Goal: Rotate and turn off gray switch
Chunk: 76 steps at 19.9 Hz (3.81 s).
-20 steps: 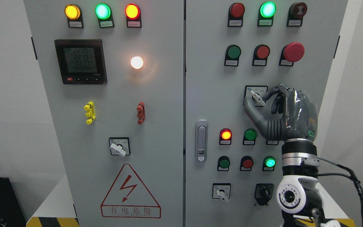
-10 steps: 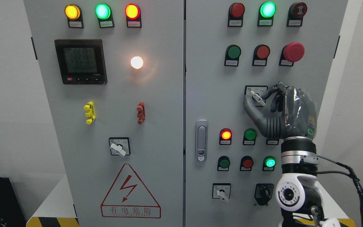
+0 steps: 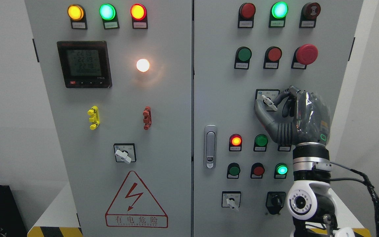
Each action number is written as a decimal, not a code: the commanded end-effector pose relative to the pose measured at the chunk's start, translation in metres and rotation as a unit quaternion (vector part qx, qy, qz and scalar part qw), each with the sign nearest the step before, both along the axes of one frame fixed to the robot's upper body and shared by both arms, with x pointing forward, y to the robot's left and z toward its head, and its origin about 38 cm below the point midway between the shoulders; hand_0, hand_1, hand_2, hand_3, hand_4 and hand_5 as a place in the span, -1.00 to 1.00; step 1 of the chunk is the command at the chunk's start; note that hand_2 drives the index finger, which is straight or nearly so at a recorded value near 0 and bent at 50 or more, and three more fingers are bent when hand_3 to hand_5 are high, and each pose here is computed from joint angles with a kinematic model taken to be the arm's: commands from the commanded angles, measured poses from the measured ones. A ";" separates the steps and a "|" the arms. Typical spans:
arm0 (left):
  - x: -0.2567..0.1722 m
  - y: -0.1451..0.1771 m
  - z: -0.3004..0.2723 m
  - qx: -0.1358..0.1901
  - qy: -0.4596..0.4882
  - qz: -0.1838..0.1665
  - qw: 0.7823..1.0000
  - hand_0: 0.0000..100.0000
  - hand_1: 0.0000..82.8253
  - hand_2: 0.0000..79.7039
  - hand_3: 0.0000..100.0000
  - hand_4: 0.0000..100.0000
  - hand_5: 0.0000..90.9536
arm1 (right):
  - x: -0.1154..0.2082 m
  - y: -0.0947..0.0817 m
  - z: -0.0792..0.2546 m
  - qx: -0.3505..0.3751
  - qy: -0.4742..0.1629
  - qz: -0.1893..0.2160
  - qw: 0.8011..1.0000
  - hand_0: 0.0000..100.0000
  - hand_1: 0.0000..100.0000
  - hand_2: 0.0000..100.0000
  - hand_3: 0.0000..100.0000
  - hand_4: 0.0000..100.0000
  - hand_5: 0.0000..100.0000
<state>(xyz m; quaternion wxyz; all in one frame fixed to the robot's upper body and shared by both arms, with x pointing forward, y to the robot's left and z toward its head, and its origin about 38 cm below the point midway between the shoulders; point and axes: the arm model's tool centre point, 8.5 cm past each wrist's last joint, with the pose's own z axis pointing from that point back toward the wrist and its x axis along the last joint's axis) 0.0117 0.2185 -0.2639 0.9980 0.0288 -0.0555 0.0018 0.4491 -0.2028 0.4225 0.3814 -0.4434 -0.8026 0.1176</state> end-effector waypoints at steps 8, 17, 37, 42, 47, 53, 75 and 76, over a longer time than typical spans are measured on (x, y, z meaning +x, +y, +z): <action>0.014 0.001 0.000 -0.001 -0.017 0.013 1.000 -0.76 -0.06 -1.00 -1.00 -1.00 -1.00 | 0.001 0.001 0.000 -0.002 0.002 0.000 1.000 -0.56 -0.14 0.33 0.92 0.93 1.00; 0.014 0.001 0.000 -0.001 -0.017 0.013 1.000 -0.76 -0.06 -1.00 -1.00 -1.00 -1.00 | 0.001 0.001 0.002 -0.001 -0.001 0.000 1.000 -0.53 -0.09 0.35 0.94 0.93 1.00; 0.014 0.001 0.000 0.000 -0.017 0.013 1.000 -0.76 -0.06 -1.00 -1.00 -1.00 -1.00 | 0.001 0.002 0.002 -0.001 -0.001 0.001 1.000 -0.29 -0.05 0.40 0.98 0.95 1.00; 0.014 0.001 0.000 -0.001 -0.017 0.013 1.000 -0.76 -0.06 -1.00 -1.00 -1.00 -1.00 | 0.001 0.002 0.002 -0.001 -0.001 0.001 1.000 -0.25 -0.05 0.41 0.98 0.95 1.00; 0.014 0.000 0.000 -0.001 -0.017 0.013 1.000 -0.76 -0.06 -1.00 -1.00 -1.00 -1.00 | 0.001 0.002 0.002 -0.001 -0.001 0.001 1.000 -0.22 -0.05 0.42 0.99 0.95 1.00; 0.014 0.001 0.000 -0.001 -0.017 0.013 1.000 -0.76 -0.06 -1.00 -1.00 -1.00 -1.00 | 0.001 0.004 0.001 -0.002 0.001 0.003 1.000 -0.17 -0.04 0.42 1.00 0.96 1.00; 0.014 0.001 0.000 -0.001 -0.017 0.013 1.000 -0.76 -0.06 -1.00 -1.00 -1.00 -1.00 | 0.002 0.005 0.001 -0.001 0.001 0.004 1.000 -0.04 -0.06 0.45 1.00 0.97 1.00; 0.014 0.000 0.000 -0.001 -0.017 0.013 1.000 -0.76 -0.06 -1.00 -1.00 -1.00 -1.00 | 0.002 0.005 0.001 -0.001 0.001 0.004 1.000 -0.04 -0.06 0.45 1.00 0.97 1.00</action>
